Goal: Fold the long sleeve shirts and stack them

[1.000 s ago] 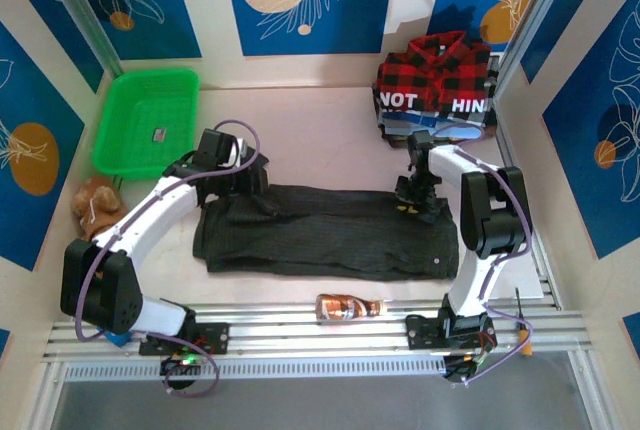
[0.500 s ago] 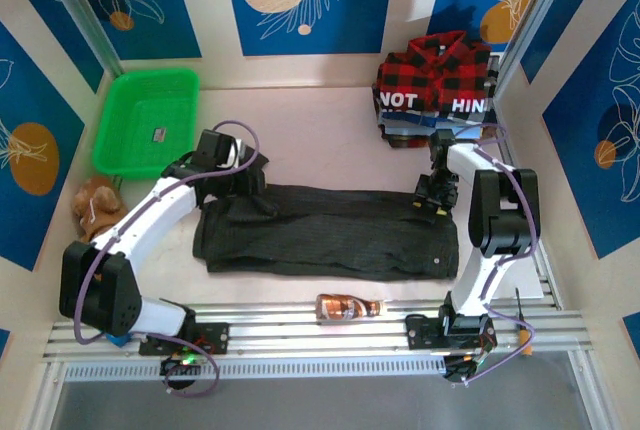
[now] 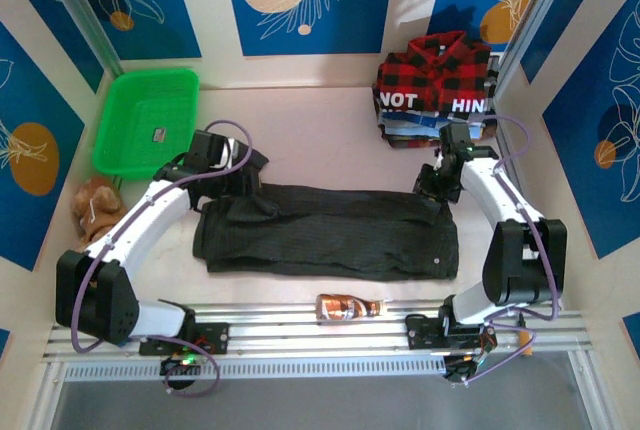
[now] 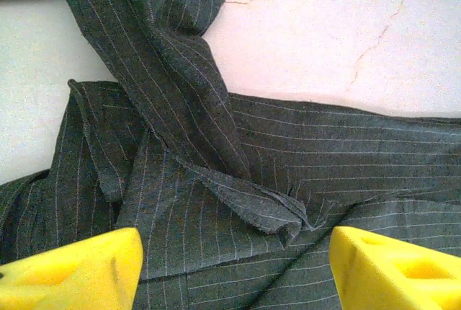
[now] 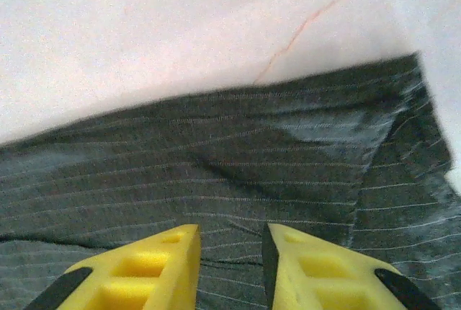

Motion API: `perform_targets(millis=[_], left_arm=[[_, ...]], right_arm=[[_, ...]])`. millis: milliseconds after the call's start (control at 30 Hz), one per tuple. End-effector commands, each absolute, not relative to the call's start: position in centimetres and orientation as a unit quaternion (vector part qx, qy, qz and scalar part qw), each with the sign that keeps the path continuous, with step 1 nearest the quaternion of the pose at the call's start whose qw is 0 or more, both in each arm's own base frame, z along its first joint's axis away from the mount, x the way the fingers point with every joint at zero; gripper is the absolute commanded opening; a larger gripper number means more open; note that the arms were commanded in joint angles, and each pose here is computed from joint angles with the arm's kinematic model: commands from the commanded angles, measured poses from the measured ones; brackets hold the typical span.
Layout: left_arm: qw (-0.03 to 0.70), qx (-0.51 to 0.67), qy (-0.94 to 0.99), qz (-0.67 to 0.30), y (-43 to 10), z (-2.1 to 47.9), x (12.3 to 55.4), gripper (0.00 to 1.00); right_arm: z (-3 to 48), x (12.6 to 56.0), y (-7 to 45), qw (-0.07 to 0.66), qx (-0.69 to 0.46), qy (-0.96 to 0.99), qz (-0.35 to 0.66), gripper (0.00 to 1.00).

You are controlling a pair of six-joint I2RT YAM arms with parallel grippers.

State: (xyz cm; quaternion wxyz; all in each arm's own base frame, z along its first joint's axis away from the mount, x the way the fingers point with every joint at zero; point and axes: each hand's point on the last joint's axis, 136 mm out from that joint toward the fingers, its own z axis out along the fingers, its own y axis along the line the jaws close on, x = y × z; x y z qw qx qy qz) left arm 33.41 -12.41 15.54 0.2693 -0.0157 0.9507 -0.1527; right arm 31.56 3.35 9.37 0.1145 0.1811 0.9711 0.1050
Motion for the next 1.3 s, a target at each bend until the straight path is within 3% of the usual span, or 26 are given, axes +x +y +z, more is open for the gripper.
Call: perform_targets(millis=[0, 100, 300, 533, 933, 1267], left_arm=[[0.285, -0.031, 0.941, -0.178, -12.3, 16.8, 34.4, 0.75], [0.283, -0.042, 0.945, -0.158, -11.8, 17.3, 36.1, 0.83], [0.224, -0.059, 0.971, -0.058, -9.3, 15.7, 40.4, 0.83], [0.167, -0.145, 0.975, 0.013, -4.2, 12.0, 44.6, 0.81], [0.15, -0.231, 0.958, -0.082, -4.8, 7.9, 51.2, 0.76], [0.148, -0.27, 0.941, -0.143, -6.8, 5.4, 53.2, 0.63]], right_arm=[[6.0, 29.2, 4.6, 0.035, 0.207, 0.969, 0.126, 0.27], [3.6, 28.1, 3.3, 0.005, 0.232, 0.968, 0.091, 0.23], [1.5, 27.2, 1.2, -0.013, 0.25, 0.968, 0.031, 0.23], [2.8, 28.1, 0.9, 0.008, 0.242, 0.97, 0.019, 0.29], [6.9, 29.3, 3.1, 0.061, 0.185, 0.98, 0.041, 0.41], [9.6, 29.8, 4.5, 0.086, 0.153, 0.983, 0.05, 0.42]])
